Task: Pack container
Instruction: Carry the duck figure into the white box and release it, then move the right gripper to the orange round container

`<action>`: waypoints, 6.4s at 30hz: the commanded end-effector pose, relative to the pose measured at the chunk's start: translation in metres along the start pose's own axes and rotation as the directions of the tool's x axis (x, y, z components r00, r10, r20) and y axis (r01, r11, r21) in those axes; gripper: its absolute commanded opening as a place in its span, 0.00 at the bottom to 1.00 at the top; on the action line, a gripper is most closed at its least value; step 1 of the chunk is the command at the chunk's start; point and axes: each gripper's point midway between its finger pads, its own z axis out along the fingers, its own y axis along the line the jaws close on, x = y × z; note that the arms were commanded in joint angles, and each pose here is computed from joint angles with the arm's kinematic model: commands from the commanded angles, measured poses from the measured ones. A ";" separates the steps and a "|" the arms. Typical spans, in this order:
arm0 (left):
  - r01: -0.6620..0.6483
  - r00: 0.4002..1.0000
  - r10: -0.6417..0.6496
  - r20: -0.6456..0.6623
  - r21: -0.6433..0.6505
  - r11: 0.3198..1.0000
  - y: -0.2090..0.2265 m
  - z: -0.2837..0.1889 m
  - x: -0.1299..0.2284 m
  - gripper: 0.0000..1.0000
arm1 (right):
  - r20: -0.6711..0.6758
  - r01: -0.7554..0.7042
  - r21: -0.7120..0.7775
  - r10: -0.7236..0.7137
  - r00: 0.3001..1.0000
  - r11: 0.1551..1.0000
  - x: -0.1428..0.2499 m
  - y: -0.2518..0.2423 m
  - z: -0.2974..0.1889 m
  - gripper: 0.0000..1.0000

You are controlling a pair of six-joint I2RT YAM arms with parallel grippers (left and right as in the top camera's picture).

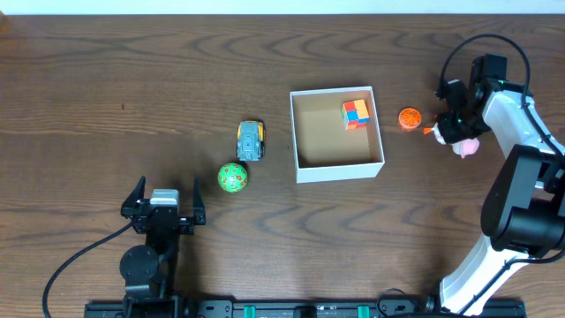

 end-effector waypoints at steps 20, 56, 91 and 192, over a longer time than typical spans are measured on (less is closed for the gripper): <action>-0.002 0.999 0.003 -0.050 0.011 1.000 -0.003 0.001 0.016 0.98 | 0.100 -0.121 -0.007 0.121 0.988 0.993 -0.049 0.014 -0.066 0.01; -0.002 0.999 0.003 -0.050 0.011 1.000 -0.003 0.001 0.016 0.98 | 0.381 0.542 -0.099 -0.471 0.795 0.835 -0.135 0.277 -0.158 0.05; -0.002 0.999 0.003 -0.050 0.011 1.000 -0.003 0.001 0.016 0.98 | 0.277 0.578 -0.140 -0.528 0.803 0.804 -0.122 0.286 -0.112 0.29; -0.002 0.999 0.003 -0.050 0.011 1.000 -0.003 0.001 0.016 0.98 | -0.007 -0.166 -0.044 0.166 0.986 0.985 -0.065 0.075 0.021 0.99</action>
